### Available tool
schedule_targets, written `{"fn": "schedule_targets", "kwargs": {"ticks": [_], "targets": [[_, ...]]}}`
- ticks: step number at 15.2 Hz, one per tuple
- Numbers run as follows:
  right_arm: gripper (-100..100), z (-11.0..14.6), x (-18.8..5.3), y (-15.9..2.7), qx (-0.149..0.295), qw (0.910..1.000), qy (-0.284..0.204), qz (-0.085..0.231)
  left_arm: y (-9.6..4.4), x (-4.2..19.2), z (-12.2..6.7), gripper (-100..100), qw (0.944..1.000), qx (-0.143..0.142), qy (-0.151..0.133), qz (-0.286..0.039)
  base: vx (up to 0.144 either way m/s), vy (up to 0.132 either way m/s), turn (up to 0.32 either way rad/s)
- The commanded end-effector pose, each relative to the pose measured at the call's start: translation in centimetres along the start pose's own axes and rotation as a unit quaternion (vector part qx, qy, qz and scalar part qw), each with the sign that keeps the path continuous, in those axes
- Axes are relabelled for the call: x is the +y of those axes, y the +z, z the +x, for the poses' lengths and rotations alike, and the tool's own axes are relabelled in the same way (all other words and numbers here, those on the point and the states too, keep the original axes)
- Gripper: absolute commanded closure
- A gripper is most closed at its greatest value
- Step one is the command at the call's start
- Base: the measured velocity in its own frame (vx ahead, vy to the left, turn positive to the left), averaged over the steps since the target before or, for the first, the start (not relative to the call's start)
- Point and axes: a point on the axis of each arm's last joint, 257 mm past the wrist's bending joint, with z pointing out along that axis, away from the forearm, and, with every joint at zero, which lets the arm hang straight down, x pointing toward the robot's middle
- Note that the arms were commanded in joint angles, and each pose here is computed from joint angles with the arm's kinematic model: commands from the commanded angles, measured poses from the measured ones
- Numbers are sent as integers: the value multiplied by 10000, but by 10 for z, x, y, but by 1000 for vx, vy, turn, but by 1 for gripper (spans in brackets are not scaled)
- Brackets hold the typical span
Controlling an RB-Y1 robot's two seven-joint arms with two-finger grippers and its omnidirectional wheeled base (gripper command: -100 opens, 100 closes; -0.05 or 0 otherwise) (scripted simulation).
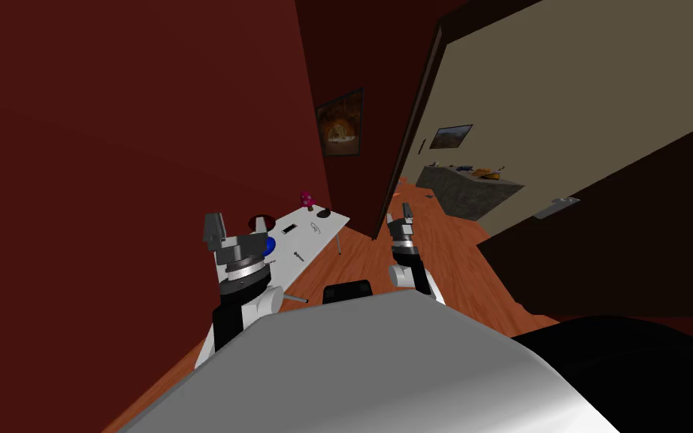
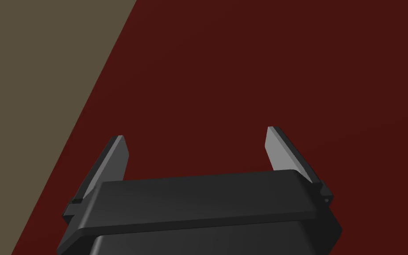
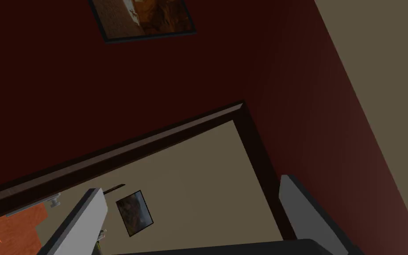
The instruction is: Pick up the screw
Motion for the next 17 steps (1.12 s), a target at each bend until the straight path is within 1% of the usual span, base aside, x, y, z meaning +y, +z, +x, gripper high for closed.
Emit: {"fn": "schedule_targets", "kwargs": {"ticks": [1, 2, 4, 5, 6, 7, 8, 9, 10, 11, 12, 13, 14, 15, 16, 17], "targets": [[0, 0, 0, 0, 0, 10000, 0, 0, 0, 12, 4, -100, 9997, 173, 40, -188, 1, -1, -25], [0, 0, 0, 0, 0, 10000, 0, 0, 0, 12, 4, -100, 9997, 173, 40, -188, 1, 0, -32], [0, 0, 0, 0, 0, 10000, 0, 0, -1, 29, 6, -100, 9984, 312, 80, -460, 2, 1, -31], [0, 0, 0, 0, 0, 10000, 0, 0, -1, 29, 6, -100, 9984, 312, 80, -460, 2, 2, -28], [0, 0, 0, 0, 0, 10000, 0, 0, -2, 40, 7, -100, 9972, 378, 104, -633, 3, 2, -22], [0, 0, 0, 0, 0, 10000, 0, 0, -2, 40, 7, -100, 9972, 378, 104, -633, 3, 1, -26], [0, 0, 0, 0, 0, 10000, 0, 0, -4, 52, 7, -100, 9956, 443, 131, -821, 3, 1, -40], [0, 0, 0, 0, 0, 10000, 0, 0, -4, 53, 7, -100, 9955, 442, 132, -831, 2, 1, -31], [0, 0, 0, 0, 0, 10000, 0, 0, -6, 66, 7, -100, 9932, 505, 163, -1037, 3, 1, -37], [0, 0, 0, 0, 0, 10000, 0, 0, -6, 67, 7, -100, 9931, 504, 164, -1050, 3, 1, -33], [0, 0, 0, 0, 0, 10000, 0, 0, -9, 81, 6, -100, 9900, 566, 200, -1279, 3, 1, -43], [0, 0, 0, 0, 0, 10000, 0, 0, -9, 82, 6, -100, 9898, 565, 201, -1289, 3, 1, -35], [0, 0, 0, 0, 0, 10000, 0, 0, -12, 96, 6, -100, 9862, 628, 241, -1510, 3, 1, -39], [0, 0, 0, 0, 0, 10000, 0, 0, -12, 98, 5, -100, 9857, 625, 244, -1547, 3, 1, -38], [0, 0, 0, 0, 0, 10000, 0, 0, -16, 112, 4, -100, 9817, 689, 286, -1751, 4, 1, -56], [0, 0, 0, 0, 0, 10000, 0, 0, -17, 115, 4, -100, 9805, 685, 292, -1821, 4, 2, -48]]}}
